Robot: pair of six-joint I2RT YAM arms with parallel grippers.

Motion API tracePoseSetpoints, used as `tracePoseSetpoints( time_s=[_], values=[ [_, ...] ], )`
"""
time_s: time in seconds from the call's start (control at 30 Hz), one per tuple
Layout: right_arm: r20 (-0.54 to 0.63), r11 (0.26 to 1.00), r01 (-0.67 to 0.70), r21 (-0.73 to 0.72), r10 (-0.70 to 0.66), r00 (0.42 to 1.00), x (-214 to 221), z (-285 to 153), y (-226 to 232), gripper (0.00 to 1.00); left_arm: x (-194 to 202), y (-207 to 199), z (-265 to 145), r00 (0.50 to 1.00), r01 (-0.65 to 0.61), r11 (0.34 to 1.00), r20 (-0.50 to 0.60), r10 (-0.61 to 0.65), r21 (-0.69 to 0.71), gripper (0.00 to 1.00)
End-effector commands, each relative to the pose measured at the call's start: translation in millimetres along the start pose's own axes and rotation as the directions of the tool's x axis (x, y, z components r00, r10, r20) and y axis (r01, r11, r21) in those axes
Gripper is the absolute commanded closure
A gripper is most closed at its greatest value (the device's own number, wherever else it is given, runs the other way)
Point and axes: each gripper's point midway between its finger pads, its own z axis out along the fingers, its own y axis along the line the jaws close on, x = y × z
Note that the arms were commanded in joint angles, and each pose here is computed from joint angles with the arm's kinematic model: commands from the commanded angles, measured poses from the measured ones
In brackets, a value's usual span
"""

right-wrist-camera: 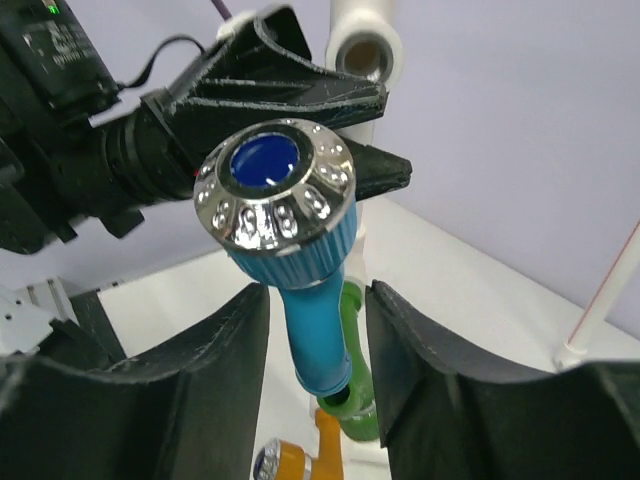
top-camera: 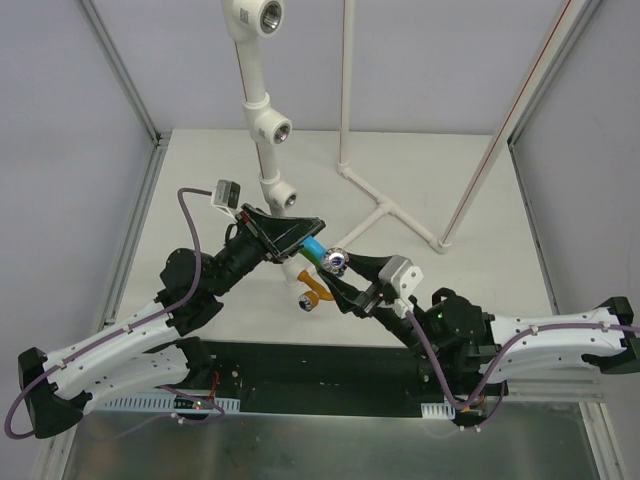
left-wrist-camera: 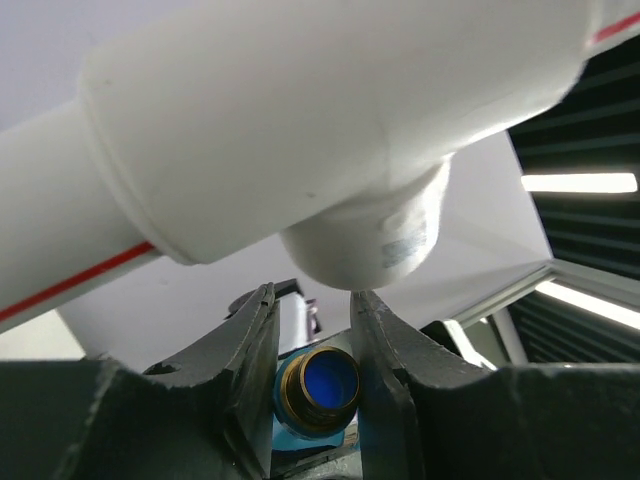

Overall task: Install the water faucets
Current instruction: Adjust the water faucet.

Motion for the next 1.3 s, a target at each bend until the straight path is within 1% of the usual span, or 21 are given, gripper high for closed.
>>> tracePoseSetpoints(
  time_s=[0.0,0.13,0.23,0.33,0.5,0.67,0.7,0.73,0.83,0.87,0.9,0.93,0.97,1.0,1.03,1.07,1.1,1.17,1.27],
  values=[
    [0.234,0.996,-0.090,-0.013,0.091,0.968,-55.2,2.7,-4.5,0.51,-20.3,-50.2,-3.1,0.992,0.084,0.981,0.080,-0.099,0.175,1.00],
    [0.266,0.995,-0.077,-0.059,0.090,0.960,-62.7,8.2,8.3,0.50,-23.0,-53.5,-2.2,0.987,0.117,0.975,0.090,-0.136,0.189,1.00],
    [0.298,0.996,-0.070,-0.055,0.083,0.951,-70.7,13.0,10.9,0.50,-22.5,-53.9,-0.3,0.980,0.160,0.967,0.083,-0.179,0.199,1.00],
    [0.326,0.998,-0.034,-0.062,0.052,0.944,-78.4,17.3,15.8,0.50,-21.0,-55.6,1.2,0.977,0.185,0.961,0.072,-0.203,0.205,1.00],
    [0.323,0.998,0.068,-0.020,-0.057,0.944,-78.9,30.4,20.5,0.50,-15.9,-63.7,4.9,0.974,0.209,0.954,0.041,-0.223,0.217,1.00],
    [0.328,0.984,0.160,0.080,-0.178,0.928,-79.0,40.8,14.8,0.51,-7.4,-71.1,6.8,0.973,0.225,0.948,0.009,-0.232,0.225,1.00],
    [0.330,0.979,0.178,0.095,-0.199,0.923,-79.3,42.1,14.2,0.52,-5.8,-72.9,6.4,0.973,0.225,0.948,0.002,-0.232,0.226,1.00],
    [0.332,0.977,0.186,0.105,-0.210,0.920,-79.5,42.5,13.5,0.56,-5.2,-73.1,6.5,0.973,0.226,0.948,0.001,-0.232,0.225,1.00],
    [0.325,0.976,0.184,0.113,-0.212,0.922,-81.6,41.9,10.4,0.82,-1.6,-72.2,6.1,0.977,0.211,0.954,-0.010,-0.214,0.214,1.00],
    [0.325,0.981,0.163,0.108,-0.190,0.927,-85.1,39.2,7.6,0.88,0.2,-71.4,5.8,0.981,0.190,0.959,-0.015,-0.191,0.209,1.00],
    [0.313,0.985,0.139,0.104,-0.165,0.935,-87.0,36.6,3.9,0.92,0.4,-70.2,5.4,0.986,0.166,0.966,-0.011,-0.167,0.199,0.92],
    [0.290,0.990,0.113,0.086,-0.134,0.948,-86.8,35.1,2.1,0.95,6.1,-70.4,3.1,0.991,0.132,0.972,-0.037,-0.128,0.194,0.72],
    [0.264,0.996,0.056,0.063,-0.071,0.962,-86.0,31.8,0.9,0.99,9.6,-71.1,0.9,0.997,0.074,0.979,-0.051,-0.065,0.192,0.56],
    [0.244,0.999,0.014,0.049,-0.025,0.969,-87.1,28.3,-1.6,1.00,12.1,-67.2,-0.9,0.998,0.021,0.986,-0.061,-0.011,0.164,0.44],
    [0.220,0.999,-0.026,0.026,0.020,0.975,-86.5,24.4,-2.3,1.00,16.6,-54.3,-1.7,0.995,-0.049,0.994,-0.083,0.057,0.101,0.37],
    [0.208,0.996,-0.084,0.004,0.082,0.975,-89.7,19.7,-3.6,1.00,15.0,-57.9,-4.4,0.991,-0.098,0.991,-0.084,0.106,0.095,0.32],
    [0.180,0.991,-0.129,-0.023,0.131,0.975,-87.1,15.7,-2.1,1.00,15.6,-50.8,-8.2,0.980,-0.169,0.984,-0.094,0.174,0.062,0.29],
    [0.131,0.968,-0.236,-0.087,0.246,0.960,-85.4,6.6,2.5,1.00,11.7,-49.4,-15.2,0.964,-0.249,0.967,-0.084,0.253,0.057,0.28],
    [0.093,0.906,-0.404,-0.128,0.417,0.904,-86.9,-6.3,2.3,1.00,5.9,-58.2,-24.4,0.948,-0.310,0.945,-0.040,0.316,0.103,0.30]
  ],
)
